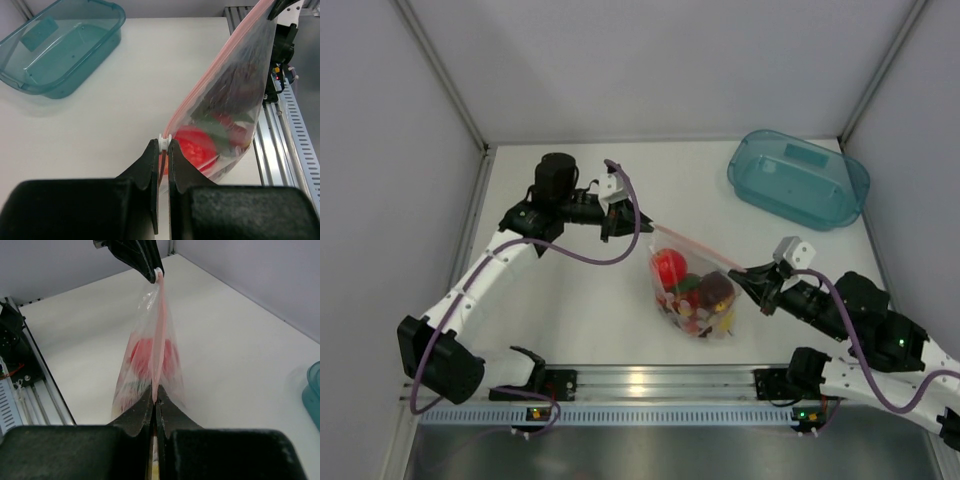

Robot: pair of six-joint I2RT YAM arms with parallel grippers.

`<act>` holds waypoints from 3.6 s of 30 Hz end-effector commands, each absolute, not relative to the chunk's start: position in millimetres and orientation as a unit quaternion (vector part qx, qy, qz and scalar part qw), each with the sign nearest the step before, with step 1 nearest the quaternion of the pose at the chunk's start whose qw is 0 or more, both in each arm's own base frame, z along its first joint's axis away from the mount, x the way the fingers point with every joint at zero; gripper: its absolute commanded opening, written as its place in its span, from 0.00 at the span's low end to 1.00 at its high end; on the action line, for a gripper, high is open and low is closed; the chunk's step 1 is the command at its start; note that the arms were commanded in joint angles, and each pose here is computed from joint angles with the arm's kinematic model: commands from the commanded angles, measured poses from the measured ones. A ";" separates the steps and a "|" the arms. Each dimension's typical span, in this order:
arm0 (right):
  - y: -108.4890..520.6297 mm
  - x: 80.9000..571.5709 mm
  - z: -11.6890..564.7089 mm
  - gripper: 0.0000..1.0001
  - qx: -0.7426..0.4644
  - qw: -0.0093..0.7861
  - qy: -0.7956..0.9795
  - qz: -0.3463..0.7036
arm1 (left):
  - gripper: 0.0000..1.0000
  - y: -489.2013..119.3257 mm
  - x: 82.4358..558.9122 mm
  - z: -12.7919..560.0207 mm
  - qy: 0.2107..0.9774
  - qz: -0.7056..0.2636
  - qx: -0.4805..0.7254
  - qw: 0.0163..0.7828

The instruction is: Open the zip-top bag and remove the fake food

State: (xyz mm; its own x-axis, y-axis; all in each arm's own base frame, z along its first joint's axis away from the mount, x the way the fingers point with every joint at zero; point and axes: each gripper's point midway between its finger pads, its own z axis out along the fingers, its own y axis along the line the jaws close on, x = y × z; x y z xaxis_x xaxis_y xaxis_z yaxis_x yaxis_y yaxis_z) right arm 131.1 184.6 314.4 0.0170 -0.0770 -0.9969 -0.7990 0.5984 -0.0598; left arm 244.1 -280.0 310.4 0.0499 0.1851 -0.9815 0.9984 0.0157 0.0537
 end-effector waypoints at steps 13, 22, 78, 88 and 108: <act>166.5 121.2 364.4 0.00 -0.302 0.666 0.600 0.324 | 0.00 -248.7 267.0 322.7 0.559 -0.390 0.525 0.510; 169.3 115.7 365.1 0.00 -0.309 0.661 0.594 0.339 | 0.02 -248.4 261.1 327.3 0.552 -0.395 0.531 0.507; 200.3 127.9 356.9 0.00 -0.346 0.665 0.579 0.322 | 0.04 -334.8 190.7 336.7 0.493 -0.492 0.587 0.412; 193.5 192.8 367.7 0.17 -0.185 0.650 0.705 0.214 | 0.00 -309.0 292.5 377.7 0.685 -0.333 0.362 0.537; 261.1 244.1 309.7 0.63 0.097 0.538 0.749 0.376 | 0.00 -220.6 323.2 365.9 0.768 -0.268 -0.025 0.582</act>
State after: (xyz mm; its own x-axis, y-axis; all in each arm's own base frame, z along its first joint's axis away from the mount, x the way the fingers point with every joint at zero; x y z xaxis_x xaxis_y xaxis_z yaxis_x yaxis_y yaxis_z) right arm 226.5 241.4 297.7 -0.3857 0.4048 -0.8291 -0.2816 0.8040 0.5236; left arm 319.1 -219.0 350.7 -0.3687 -0.2015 -0.9075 0.3074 0.8949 -0.3236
